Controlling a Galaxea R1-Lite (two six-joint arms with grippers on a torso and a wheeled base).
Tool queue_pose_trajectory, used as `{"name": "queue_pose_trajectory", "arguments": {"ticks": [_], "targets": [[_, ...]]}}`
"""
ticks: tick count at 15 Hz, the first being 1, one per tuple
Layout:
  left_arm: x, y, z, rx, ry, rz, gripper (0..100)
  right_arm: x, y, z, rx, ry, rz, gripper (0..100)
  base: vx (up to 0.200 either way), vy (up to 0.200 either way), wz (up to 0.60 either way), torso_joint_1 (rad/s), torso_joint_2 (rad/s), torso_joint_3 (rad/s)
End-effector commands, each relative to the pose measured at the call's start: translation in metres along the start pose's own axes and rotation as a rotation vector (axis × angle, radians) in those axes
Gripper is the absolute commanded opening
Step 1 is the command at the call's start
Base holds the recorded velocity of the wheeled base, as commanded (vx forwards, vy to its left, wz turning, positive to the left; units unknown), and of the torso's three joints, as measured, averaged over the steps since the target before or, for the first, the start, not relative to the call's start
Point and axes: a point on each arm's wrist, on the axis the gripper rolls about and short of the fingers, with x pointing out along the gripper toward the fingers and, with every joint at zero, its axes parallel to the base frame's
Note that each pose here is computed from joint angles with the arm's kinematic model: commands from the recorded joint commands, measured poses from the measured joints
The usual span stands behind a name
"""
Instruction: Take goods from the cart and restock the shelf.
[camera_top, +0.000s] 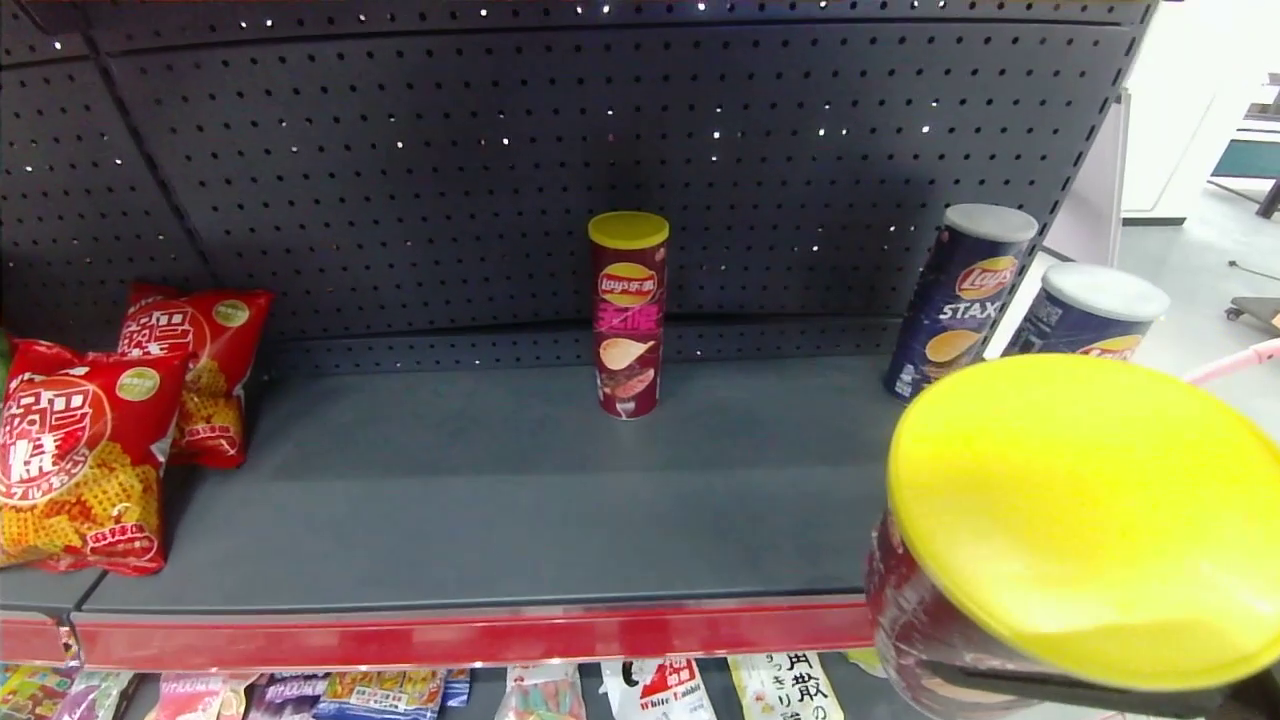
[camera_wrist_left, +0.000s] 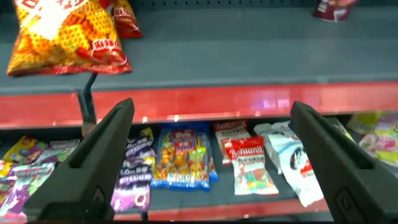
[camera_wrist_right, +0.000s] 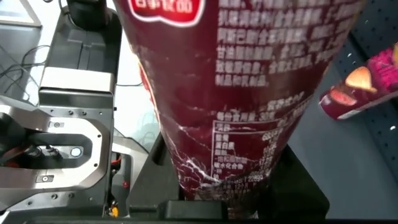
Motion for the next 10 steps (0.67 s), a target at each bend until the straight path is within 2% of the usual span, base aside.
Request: {"name": "queue_pose_trajectory", "arguments": {"ticks": [1, 9, 10], "targets": [[0.0001, 0.0000, -0.0001, 0.000, 0.002, 0.000, 100, 0.0002, 0.0000, -0.0007, 0.002, 0.002, -0.001, 0, 0.000, 0.000, 0.00, 0.000, 0.00, 0.000], [0.0004, 0.0000, 0.0000, -0.005, 0.005, 0.002, 100, -0.0065, 0.0021, 0.0015, -0.002, -0.010, -0.018, 0, 0.000, 0.000, 0.00, 0.000, 0.00, 0.000], [0.0000, 0.0000, -0.0001, 0.003, 0.001, 0.000, 100, -0.0083, 0.0019, 0.0035, 0.003, -0.025, -0.030, 0, 0.000, 0.000, 0.00, 0.000, 0.00, 0.000]]}}
